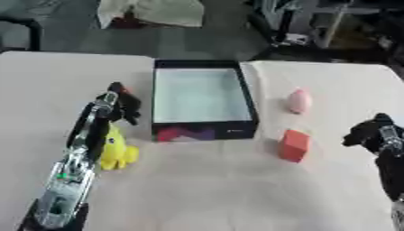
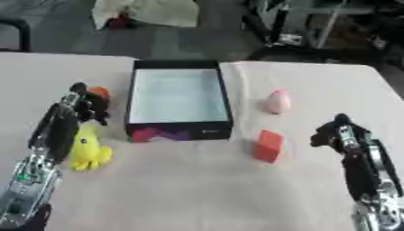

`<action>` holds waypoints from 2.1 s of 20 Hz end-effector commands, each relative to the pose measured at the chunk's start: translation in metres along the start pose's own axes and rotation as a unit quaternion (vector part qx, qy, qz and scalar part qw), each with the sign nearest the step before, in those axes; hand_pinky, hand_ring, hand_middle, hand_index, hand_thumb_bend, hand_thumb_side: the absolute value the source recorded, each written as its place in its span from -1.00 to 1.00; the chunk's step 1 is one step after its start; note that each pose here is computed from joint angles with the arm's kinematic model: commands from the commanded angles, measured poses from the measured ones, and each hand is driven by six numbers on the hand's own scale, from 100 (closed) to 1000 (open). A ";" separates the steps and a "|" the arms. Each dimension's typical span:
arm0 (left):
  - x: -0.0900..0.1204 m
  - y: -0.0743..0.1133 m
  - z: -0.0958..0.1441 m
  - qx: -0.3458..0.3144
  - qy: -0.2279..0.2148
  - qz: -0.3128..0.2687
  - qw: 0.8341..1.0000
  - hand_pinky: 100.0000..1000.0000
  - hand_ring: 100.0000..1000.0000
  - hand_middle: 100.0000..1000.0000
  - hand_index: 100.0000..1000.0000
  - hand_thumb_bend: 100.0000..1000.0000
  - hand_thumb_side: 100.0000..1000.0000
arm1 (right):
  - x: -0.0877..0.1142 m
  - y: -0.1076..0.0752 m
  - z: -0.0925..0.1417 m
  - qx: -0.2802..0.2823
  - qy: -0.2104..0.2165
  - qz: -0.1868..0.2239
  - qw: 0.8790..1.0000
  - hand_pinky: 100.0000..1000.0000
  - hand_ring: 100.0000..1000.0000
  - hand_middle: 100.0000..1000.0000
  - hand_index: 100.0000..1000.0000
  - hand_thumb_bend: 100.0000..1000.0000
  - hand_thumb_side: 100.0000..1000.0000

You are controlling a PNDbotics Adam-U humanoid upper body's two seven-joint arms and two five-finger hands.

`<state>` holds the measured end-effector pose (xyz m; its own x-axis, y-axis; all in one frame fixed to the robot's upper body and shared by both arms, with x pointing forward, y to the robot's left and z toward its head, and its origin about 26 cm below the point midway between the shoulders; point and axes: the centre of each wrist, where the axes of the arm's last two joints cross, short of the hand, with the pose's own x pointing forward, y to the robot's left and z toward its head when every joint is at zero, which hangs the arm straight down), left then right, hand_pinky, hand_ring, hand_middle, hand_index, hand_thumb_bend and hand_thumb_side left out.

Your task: Pick up objects on the table and place them in the box.

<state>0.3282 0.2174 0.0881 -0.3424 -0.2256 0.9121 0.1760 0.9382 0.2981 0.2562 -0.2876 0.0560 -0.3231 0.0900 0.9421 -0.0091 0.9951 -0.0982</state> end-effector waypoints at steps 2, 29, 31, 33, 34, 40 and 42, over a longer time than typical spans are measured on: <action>0.032 0.042 -0.022 -0.006 -0.057 -0.104 0.993 -0.03 0.07 0.05 0.24 -1.00 0.73 | 0.004 -0.004 -0.001 0.000 -0.004 0.008 1.000 -0.06 -0.06 -0.12 -0.31 -1.00 0.48; 0.017 0.098 -0.111 -0.550 0.041 -0.584 0.596 0.53 0.48 0.53 0.70 -0.20 -0.21 | 0.001 -0.009 0.002 0.015 0.010 0.020 1.000 -0.06 -0.06 -0.12 -0.30 -1.00 0.52; 0.011 0.101 -0.113 -0.568 0.056 -0.589 0.573 0.53 0.48 0.53 0.70 -0.20 -0.20 | 0.001 -0.010 0.003 0.012 0.010 0.021 1.000 -0.06 -0.06 -0.12 -0.30 -1.00 0.52; 0.007 0.106 -0.113 -0.581 0.067 -0.593 0.553 0.53 0.48 0.52 0.69 -0.20 -0.20 | 0.001 -0.010 0.003 0.010 0.011 0.021 1.000 -0.06 -0.06 -0.12 -0.30 -1.00 0.52; 0.006 0.109 -0.113 -0.587 0.071 -0.595 0.544 0.53 0.48 0.52 0.69 -0.20 -0.20 | 0.001 -0.010 0.003 0.010 0.011 0.021 1.000 -0.06 -0.05 -0.12 -0.30 -1.00 0.52; 0.006 0.131 -0.110 -0.603 0.077 -0.596 0.524 0.51 0.47 0.51 0.68 -0.25 -0.19 | 0.001 -0.011 0.004 0.008 0.012 0.024 1.000 -0.06 -0.05 -0.12 -0.30 -1.00 0.52; 0.006 0.138 -0.108 -0.602 0.081 -0.594 0.528 0.51 0.46 0.51 0.67 -0.30 -0.20 | 0.001 -0.011 0.004 0.008 0.012 0.024 1.000 -0.05 -0.05 -0.12 -0.30 -1.00 0.52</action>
<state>0.4495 0.3013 0.1468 -0.6657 -0.7369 -0.1175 0.4292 -0.5069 0.7476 0.2520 -0.2953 0.0519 -0.2885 0.1212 0.9498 -0.0194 0.9910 -0.1324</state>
